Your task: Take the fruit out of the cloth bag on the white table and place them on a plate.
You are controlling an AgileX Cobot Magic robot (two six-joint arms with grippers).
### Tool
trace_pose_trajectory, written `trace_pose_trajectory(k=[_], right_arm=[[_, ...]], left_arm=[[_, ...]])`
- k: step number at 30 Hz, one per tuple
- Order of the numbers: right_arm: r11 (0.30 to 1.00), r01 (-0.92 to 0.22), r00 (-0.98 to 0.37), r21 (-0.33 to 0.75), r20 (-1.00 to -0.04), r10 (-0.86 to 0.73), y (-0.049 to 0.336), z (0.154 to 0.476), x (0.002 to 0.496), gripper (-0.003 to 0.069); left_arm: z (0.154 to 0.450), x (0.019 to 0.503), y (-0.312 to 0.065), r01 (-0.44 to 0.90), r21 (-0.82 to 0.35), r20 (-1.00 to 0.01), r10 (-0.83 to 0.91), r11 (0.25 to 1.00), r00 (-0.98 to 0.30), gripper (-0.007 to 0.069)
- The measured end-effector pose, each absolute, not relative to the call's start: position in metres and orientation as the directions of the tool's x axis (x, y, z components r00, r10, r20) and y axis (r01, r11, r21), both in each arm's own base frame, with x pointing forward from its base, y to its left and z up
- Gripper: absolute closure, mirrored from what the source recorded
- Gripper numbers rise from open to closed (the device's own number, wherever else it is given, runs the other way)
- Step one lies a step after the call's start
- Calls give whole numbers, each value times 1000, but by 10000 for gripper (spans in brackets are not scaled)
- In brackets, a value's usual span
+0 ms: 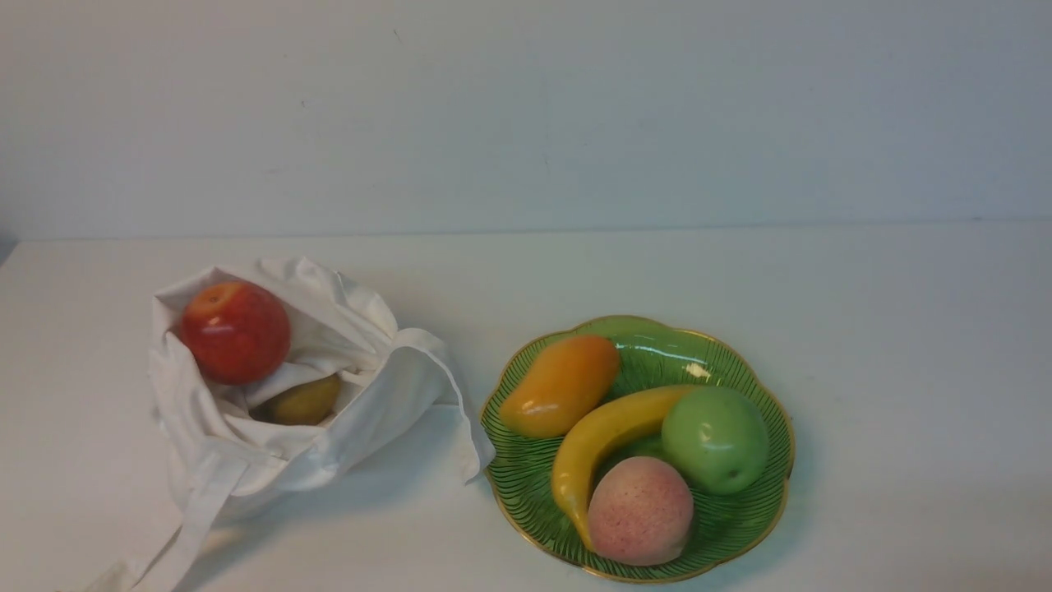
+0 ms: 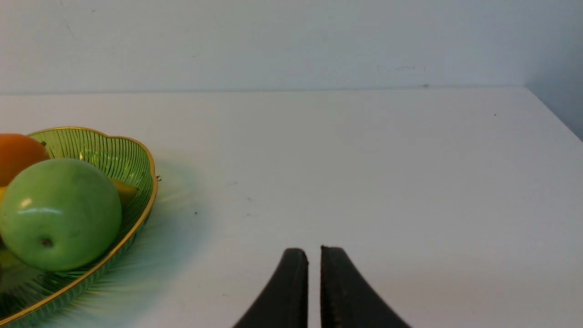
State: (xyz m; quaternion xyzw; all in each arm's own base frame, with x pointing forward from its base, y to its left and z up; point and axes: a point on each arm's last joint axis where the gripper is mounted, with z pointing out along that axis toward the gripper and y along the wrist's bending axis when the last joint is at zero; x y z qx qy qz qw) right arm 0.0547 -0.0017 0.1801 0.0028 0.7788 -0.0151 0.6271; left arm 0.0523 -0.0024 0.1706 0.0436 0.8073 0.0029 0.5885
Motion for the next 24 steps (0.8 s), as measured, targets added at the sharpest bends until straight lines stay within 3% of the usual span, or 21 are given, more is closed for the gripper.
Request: trace_pose_trajectory(k=[24], right_arm=[[1000, 23, -213, -20, -977, -15, -2, 180, 55, 622]], left_arm=[[171, 52, -2, 67, 56, -950, 74, 996, -304, 633]])
